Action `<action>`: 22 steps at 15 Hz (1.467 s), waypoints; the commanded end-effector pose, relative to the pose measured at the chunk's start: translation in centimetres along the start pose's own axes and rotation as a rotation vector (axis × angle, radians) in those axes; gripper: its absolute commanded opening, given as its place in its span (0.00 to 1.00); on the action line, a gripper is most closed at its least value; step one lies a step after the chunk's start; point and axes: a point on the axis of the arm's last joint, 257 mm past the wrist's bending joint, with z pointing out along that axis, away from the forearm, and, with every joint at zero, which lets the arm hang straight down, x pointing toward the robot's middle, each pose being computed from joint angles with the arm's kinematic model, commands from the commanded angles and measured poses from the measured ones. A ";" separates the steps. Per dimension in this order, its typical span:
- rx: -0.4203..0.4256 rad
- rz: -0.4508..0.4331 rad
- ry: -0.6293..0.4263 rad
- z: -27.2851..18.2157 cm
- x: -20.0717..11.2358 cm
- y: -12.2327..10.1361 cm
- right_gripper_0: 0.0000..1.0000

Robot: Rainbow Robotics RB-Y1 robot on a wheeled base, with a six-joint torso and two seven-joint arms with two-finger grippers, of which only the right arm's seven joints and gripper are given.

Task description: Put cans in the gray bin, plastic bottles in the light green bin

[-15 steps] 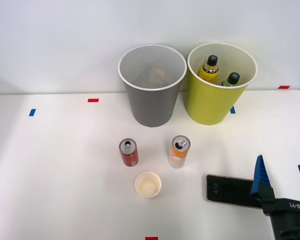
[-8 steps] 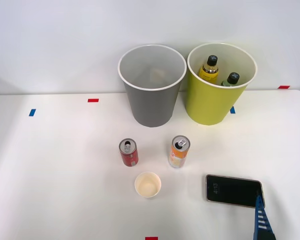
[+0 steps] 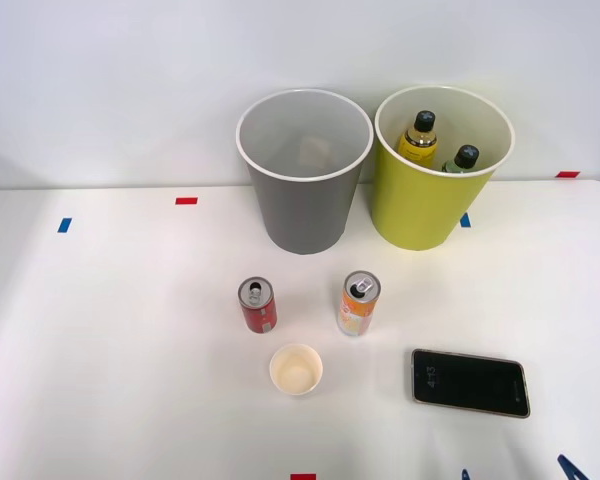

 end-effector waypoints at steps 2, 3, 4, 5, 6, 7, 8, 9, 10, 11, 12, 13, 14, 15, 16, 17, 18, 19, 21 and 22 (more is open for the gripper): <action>-0.029 -0.001 0.015 -0.4 0.8 1.3 1.00; -0.035 -0.008 0.011 -0.4 0.6 1.6 1.00; -0.038 -0.006 0.011 -0.4 0.6 1.8 1.00; -0.038 -0.006 0.010 -0.4 0.6 1.8 1.00; -0.040 -0.005 0.010 -0.4 0.6 1.9 1.00; -0.040 -0.005 0.010 -0.4 0.6 1.9 1.00; -0.040 -0.005 0.010 -0.4 0.6 1.9 1.00; -0.040 -0.005 0.010 -0.4 0.6 1.9 1.00; -0.040 -0.005 0.010 -0.4 0.6 1.9 1.00; -0.040 -0.005 0.010 -0.4 0.6 1.9 1.00; -0.040 -0.005 0.010 -0.4 0.6 1.9 1.00; -0.040 -0.005 0.010 -0.4 0.6 1.9 1.00; -0.040 -0.005 0.010 -0.4 0.6 1.9 1.00; -0.040 -0.005 0.010 -0.4 0.6 1.9 1.00; -0.040 -0.005 0.010 -0.4 0.6 1.9 1.00; -0.040 -0.005 0.010 -0.4 0.6 1.9 1.00; -0.040 -0.005 0.010 -0.4 0.6 1.9 1.00; -0.040 -0.005 0.010 -0.4 0.6 1.9 1.00; -0.040 -0.005 0.010 -0.4 0.6 1.9 1.00; -0.040 -0.005 0.010 -0.4 0.6 1.9 1.00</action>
